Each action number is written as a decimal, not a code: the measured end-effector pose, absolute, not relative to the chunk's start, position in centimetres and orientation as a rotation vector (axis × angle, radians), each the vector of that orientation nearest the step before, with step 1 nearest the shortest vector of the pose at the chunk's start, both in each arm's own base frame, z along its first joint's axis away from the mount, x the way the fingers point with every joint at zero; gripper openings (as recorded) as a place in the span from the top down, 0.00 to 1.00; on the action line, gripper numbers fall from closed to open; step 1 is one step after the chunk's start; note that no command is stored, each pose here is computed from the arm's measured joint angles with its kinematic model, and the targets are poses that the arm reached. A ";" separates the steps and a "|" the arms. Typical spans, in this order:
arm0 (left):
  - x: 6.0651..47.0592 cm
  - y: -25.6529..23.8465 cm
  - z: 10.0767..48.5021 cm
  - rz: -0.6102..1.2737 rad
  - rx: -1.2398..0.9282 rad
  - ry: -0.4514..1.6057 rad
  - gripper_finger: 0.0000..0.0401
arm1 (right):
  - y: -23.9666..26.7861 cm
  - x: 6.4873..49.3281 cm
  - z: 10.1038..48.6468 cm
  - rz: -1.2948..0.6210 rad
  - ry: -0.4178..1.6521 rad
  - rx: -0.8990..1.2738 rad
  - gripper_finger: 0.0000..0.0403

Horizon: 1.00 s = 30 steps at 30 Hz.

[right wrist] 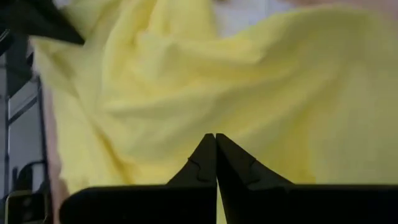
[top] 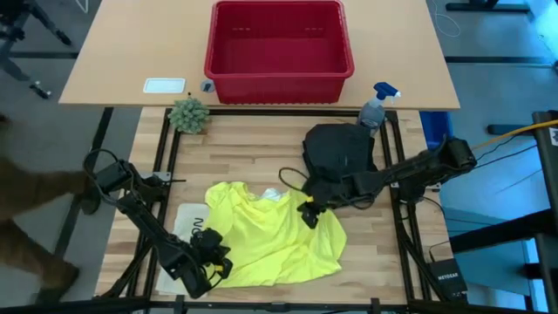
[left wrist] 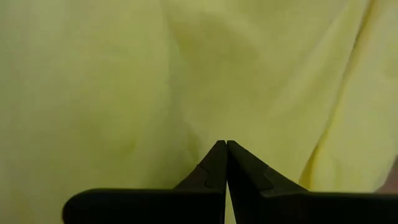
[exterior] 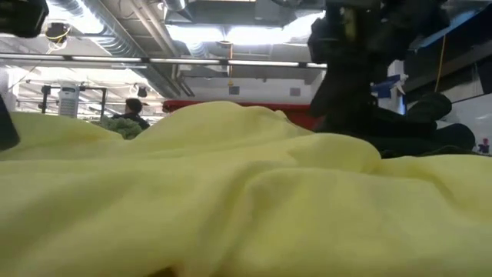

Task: Fold laundry
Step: Fold the yellow shirt

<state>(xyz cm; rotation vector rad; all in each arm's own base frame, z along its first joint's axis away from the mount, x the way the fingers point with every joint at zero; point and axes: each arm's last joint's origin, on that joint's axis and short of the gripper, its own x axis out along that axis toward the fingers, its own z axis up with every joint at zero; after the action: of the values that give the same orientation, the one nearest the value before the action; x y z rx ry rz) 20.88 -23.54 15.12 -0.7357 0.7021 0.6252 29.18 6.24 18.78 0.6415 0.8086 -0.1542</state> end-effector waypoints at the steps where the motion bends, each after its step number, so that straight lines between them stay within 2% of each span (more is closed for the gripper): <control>1: 21.0 -23.6 15.3 0.623 -0.736 0.681 1.00 | 6.7 29.1 18.8 -0.142 0.814 0.639 1.00; 6: 22.3 -22.5 15.5 0.649 -0.705 0.650 1.00 | 8.5 28.6 18.8 -0.077 0.839 0.634 1.00; 11: 24.4 -20.8 15.2 0.601 -0.671 0.879 1.00 | 10.0 27.7 18.4 0.011 0.946 0.622 1.00; 18: 24.9 -17.5 14.7 0.705 -0.545 1.067 1.00 | 10.6 25.9 16.9 -0.044 1.145 0.544 1.00; 30: 27.7 -9.1 14.3 0.664 -0.235 1.312 1.00 | 11.0 27.8 13.9 0.022 1.175 0.568 1.00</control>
<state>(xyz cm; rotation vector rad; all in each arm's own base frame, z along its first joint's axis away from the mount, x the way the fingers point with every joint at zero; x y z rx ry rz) 27.73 -9.15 14.32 -0.2349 1.3116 0.6641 27.76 11.04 13.90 0.5680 1.1752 0.0217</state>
